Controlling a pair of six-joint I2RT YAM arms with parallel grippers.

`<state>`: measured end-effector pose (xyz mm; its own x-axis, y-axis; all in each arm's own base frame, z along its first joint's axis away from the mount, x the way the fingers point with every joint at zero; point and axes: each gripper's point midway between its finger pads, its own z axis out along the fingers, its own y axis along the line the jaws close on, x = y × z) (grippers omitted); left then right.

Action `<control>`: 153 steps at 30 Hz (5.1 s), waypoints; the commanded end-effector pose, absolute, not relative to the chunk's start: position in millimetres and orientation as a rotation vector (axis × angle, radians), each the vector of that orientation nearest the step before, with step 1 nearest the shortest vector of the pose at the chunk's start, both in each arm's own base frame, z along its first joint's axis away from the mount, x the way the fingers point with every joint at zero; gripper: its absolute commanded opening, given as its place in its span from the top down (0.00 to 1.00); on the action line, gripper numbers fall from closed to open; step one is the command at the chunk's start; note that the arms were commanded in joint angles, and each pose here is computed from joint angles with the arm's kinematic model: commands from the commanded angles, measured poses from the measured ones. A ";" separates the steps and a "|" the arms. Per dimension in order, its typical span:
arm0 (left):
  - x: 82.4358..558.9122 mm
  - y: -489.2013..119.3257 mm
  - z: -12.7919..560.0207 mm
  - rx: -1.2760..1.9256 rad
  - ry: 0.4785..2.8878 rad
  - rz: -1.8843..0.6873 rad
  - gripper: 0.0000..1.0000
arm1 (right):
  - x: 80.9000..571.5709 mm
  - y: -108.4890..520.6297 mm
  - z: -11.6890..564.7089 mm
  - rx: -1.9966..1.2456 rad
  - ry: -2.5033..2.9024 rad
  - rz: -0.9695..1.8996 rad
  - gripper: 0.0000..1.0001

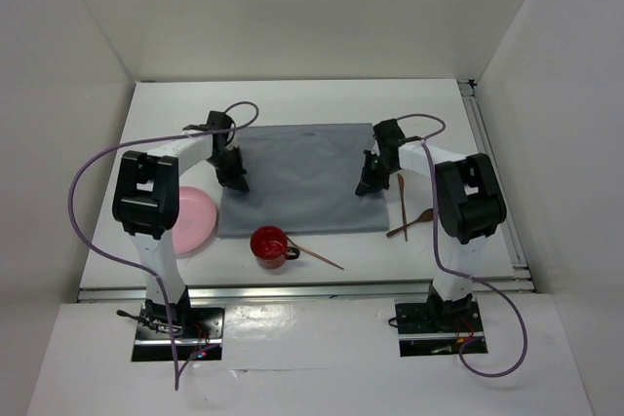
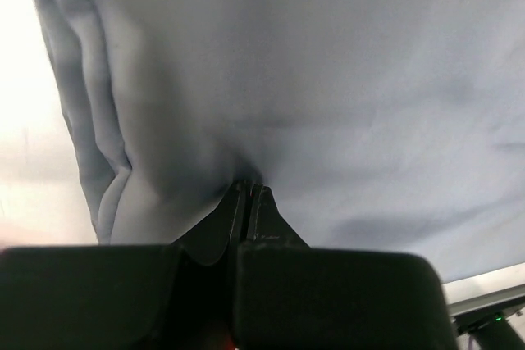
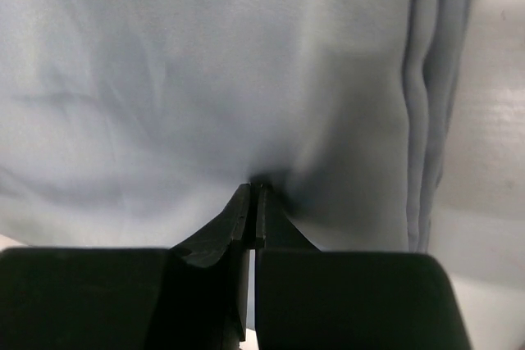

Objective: Set the dinner table for one person

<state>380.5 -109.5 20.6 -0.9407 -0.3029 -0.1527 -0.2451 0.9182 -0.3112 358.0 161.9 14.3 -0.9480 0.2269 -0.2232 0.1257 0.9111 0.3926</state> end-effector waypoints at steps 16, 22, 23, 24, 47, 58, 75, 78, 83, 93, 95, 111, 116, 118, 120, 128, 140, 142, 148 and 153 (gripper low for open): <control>420.0 -62.6 169.7 -0.410 2.619 -0.148 0.69 | 404.2 173.6 164.5 0.070 2.496 0.546 1.00; 392.7 -29.9 175.6 -0.507 2.586 -0.141 0.63 | 379.2 219.8 193.0 -0.176 2.427 0.696 0.90; 388.0 -27.4 171.9 -0.520 2.597 -0.148 0.62 | 373.8 231.5 194.6 -0.242 2.414 0.716 0.85; 383.6 -27.3 169.6 -0.521 2.605 -0.146 0.60 | 364.8 244.7 195.0 -0.303 2.411 0.741 0.78; 337.5 6.4 196.1 -0.747 2.452 -0.220 0.33 | 222.7 383.3 86.2 -1.157 2.471 0.538 0.34; 337.3 5.1 196.2 -0.732 2.456 -0.228 0.33 | 212.9 391.2 77.2 -1.218 2.478 0.525 0.76; 338.3 12.6 201.2 -0.749 2.439 -0.196 0.28 | 319.1 334.6 203.0 -0.716 2.397 0.312 1.00; 334.3 13.1 192.5 -0.785 2.453 -0.187 0.28 | 363.5 296.3 209.8 -0.506 2.434 0.262 1.00; 329.8 7.2 182.0 -0.780 2.476 -0.222 0.28 | 431.4 227.1 203.8 -0.197 2.472 0.184 1.00; 311.2 14.5 152.8 -0.767 2.570 -0.150 0.28 | 513.4 149.7 151.6 0.110 2.524 0.103 1.00; 303.3 16.0 149.1 -0.798 2.571 -0.160 0.28 | 519.5 141.0 146.2 0.132 2.527 0.065 1.00; 201.7 8.9 93.7 -1.392 2.574 -0.141 0.06 | 529.2 137.7 99.9 0.080 2.593 0.163 0.83; 191.3 1.6 90.1 -1.469 2.572 -0.166 0.08 | 529.2 138.2 112.7 0.055 2.567 0.207 0.27; 185.5 2.2 87.6 -1.485 2.596 -0.138 0.08 | 528.5 139.7 119.9 0.051 2.559 0.221 0.13; 182.8 2.8 84.1 -1.524 2.585 -0.120 0.08 | 528.2 139.6 132.0 0.050 2.537 0.227 0.04; 187.9 6.1 61.1 -1.655 2.481 -0.133 0.16 | 511.1 135.6 180.2 0.047 2.459 0.247 0.01; 197.9 17.3 19.4 -1.787 2.371 -0.123 0.16 | 463.5 141.0 198.4 -0.020 2.436 0.309 0.01; 194.2 16.3 12.0 -1.805 2.394 -0.107 0.20 | 453.1 136.7 193.7 -0.015 2.453 0.294 0.01; 216.8 25.0 36.4 -1.767 2.369 -0.112 0.96 | 432.5 128.1 196.2 -0.006 2.457 0.270 0.01; 244.7 38.5 97.5 -1.613 2.244 -0.158 1.00 | 421.6 126.5 207.2 0.019 2.437 0.287 0.01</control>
